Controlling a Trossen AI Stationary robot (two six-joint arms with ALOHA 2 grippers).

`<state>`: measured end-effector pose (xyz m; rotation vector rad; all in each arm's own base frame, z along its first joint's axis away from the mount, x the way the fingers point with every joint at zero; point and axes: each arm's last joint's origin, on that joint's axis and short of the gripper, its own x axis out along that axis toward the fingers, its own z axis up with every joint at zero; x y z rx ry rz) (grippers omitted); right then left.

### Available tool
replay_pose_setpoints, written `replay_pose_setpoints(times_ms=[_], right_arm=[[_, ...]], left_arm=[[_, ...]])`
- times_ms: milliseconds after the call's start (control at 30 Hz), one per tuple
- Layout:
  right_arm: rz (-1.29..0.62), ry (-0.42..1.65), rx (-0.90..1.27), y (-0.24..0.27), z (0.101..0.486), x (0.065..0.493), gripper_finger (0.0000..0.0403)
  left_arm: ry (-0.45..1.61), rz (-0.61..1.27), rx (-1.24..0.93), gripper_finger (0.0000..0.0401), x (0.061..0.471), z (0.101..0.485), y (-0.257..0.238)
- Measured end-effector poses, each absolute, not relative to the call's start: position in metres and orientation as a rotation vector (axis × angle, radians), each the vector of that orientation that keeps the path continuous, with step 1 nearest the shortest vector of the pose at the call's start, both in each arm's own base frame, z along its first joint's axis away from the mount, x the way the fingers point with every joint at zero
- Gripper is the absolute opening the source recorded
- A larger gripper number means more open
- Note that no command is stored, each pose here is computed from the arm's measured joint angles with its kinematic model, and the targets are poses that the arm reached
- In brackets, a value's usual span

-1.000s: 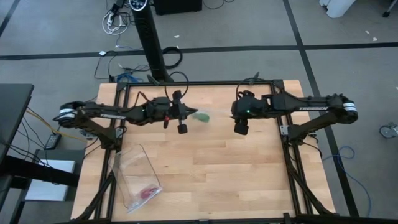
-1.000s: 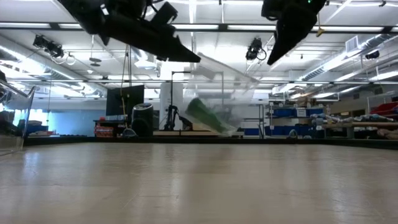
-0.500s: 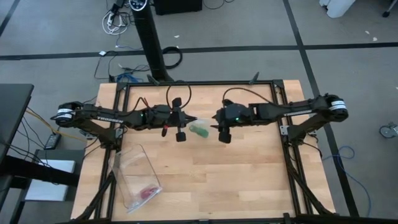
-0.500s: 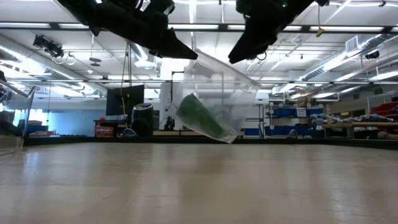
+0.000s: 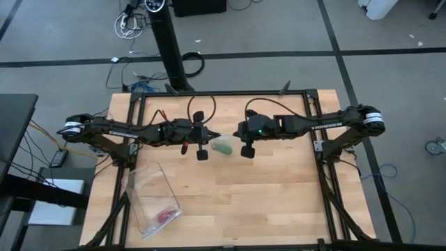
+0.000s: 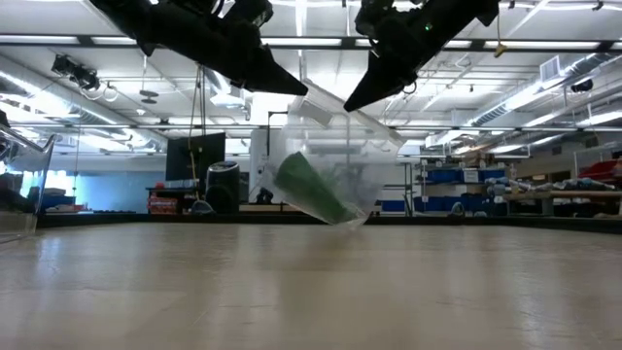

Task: Roll bandage
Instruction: Put the transparent zip bag with the rolled bandage into the transparent bin

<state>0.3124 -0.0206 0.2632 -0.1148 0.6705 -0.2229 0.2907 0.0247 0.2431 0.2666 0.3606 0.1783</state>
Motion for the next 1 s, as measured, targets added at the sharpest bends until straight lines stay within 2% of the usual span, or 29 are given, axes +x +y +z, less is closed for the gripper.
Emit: replay_pose_setpoints(times_ms=[133, 267, 500, 700, 833, 1000], right_arm=[[-0.214, 0.677, -0.133, -0.020, 0.265, 0.311, 0.0004], [-0.234, 0.682, -0.170, -0.021, 0.271, 0.304, 0.0003], [-0.241, 0.689, -0.190, -0.025, 0.274, 0.300, 0.0001], [-0.233, 0.704, -0.209, -0.025, 0.273, 0.299, 0.0001], [-0.229, 0.710, -0.218, -0.025, 0.273, 0.299, 0.0001], [-0.223, 0.711, -0.232, -0.026, 0.273, 0.299, 0.0000]], left_arm=[[0.428, 0.170, 0.267, 0.0004, 0.288, 0.246, 0.025], [0.664, 0.151, 0.259, 0.0012, 0.283, 0.261, 0.021], [1.050, 0.110, 0.247, 0.0061, 0.260, 0.289, 0.002], [1.329, 0.067, 0.137, 0.0096, 0.232, 0.293, -0.021], [1.509, -0.005, -0.017, 0.0090, 0.213, 0.290, -0.042], [1.582, -0.009, -0.144, 0.0049, 0.203, 0.290, -0.065]])
